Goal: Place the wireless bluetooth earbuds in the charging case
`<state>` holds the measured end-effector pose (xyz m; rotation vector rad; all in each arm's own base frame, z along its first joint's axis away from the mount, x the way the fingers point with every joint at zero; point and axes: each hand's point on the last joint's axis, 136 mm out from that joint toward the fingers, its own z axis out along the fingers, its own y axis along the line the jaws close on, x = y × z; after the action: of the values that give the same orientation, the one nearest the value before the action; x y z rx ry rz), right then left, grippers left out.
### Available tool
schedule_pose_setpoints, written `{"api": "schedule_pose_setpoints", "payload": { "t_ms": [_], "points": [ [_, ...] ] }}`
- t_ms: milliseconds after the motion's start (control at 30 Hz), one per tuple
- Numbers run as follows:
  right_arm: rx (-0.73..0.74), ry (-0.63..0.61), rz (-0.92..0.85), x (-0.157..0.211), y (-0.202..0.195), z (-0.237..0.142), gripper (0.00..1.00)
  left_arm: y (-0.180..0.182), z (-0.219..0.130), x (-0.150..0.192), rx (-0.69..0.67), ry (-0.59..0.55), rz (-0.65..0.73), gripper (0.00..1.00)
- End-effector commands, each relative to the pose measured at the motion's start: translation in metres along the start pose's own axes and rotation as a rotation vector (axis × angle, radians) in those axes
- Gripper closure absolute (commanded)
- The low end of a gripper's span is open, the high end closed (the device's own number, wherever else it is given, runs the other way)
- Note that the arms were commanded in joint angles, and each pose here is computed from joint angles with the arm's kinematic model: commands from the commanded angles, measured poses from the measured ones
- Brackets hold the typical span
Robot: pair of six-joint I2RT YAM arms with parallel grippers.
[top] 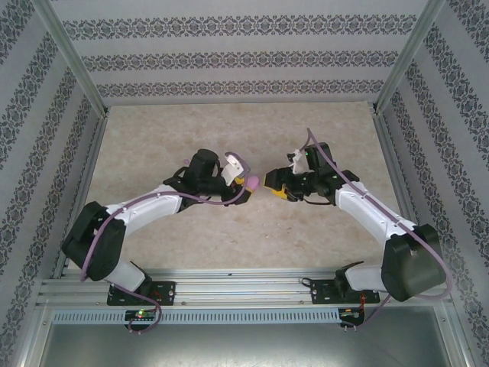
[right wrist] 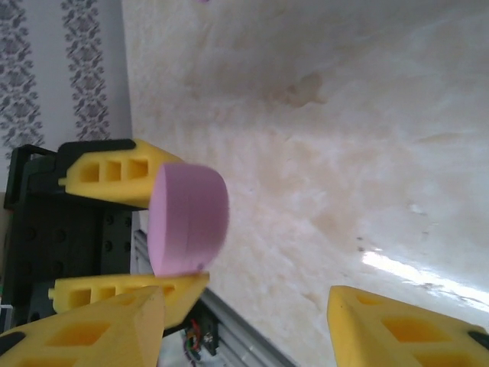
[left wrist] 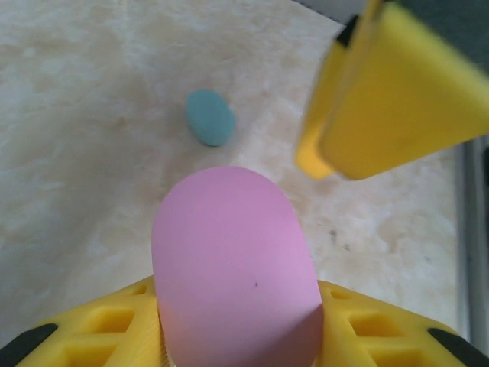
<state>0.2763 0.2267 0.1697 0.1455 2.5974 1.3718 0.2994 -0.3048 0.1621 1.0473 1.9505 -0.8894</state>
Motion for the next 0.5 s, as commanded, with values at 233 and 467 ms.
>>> {"api": "schedule_pose_setpoints", "payload": {
  "t_ms": [233,467],
  "points": [
    [-0.081,0.069,-0.045,0.008,0.042,0.012,0.41,-0.036,-0.030,-0.001,0.147,0.040,0.044,0.63],
    [-0.077,0.107,-0.056,0.020,0.050,0.024,0.41,-0.023,-0.035,-0.001,0.048,0.043,0.020,0.62]
  ]
}}
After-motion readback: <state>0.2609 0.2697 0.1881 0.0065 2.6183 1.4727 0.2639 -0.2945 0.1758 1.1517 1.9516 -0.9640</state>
